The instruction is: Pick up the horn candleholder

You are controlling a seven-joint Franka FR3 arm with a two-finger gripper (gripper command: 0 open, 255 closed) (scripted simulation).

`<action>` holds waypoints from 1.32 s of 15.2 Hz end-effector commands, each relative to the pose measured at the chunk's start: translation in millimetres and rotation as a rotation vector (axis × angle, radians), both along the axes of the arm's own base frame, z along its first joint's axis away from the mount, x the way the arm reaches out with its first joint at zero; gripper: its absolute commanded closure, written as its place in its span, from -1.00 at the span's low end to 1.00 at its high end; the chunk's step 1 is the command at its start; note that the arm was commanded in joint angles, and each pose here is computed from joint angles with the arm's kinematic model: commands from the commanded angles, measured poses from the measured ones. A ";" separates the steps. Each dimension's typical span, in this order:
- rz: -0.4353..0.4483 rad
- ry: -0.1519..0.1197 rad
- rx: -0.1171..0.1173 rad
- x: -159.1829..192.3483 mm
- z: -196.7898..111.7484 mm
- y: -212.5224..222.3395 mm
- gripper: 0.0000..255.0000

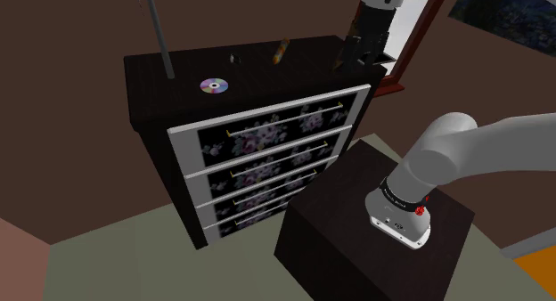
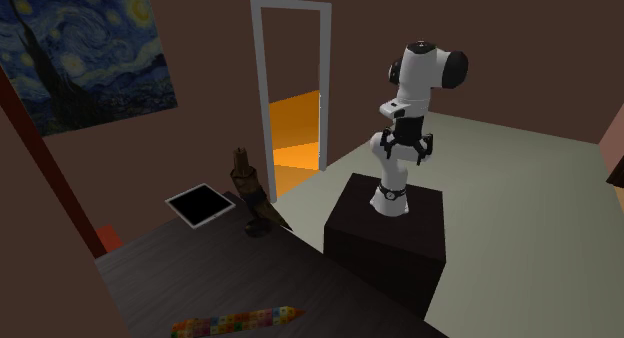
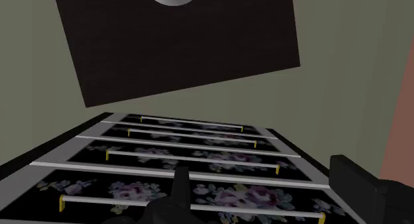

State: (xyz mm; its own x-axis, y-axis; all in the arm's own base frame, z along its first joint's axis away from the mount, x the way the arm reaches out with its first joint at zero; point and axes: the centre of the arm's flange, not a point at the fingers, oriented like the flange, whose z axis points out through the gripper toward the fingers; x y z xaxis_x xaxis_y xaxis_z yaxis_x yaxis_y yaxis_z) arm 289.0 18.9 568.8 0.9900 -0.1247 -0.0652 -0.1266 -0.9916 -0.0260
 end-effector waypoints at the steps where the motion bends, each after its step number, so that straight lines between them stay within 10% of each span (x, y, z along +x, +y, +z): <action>1: 0.000 0.000 0.000 0.0 0.0 0.0 -1.00; 20: -0.038 -0.108 -0.033 108.7 30.9 -209.8 -1.00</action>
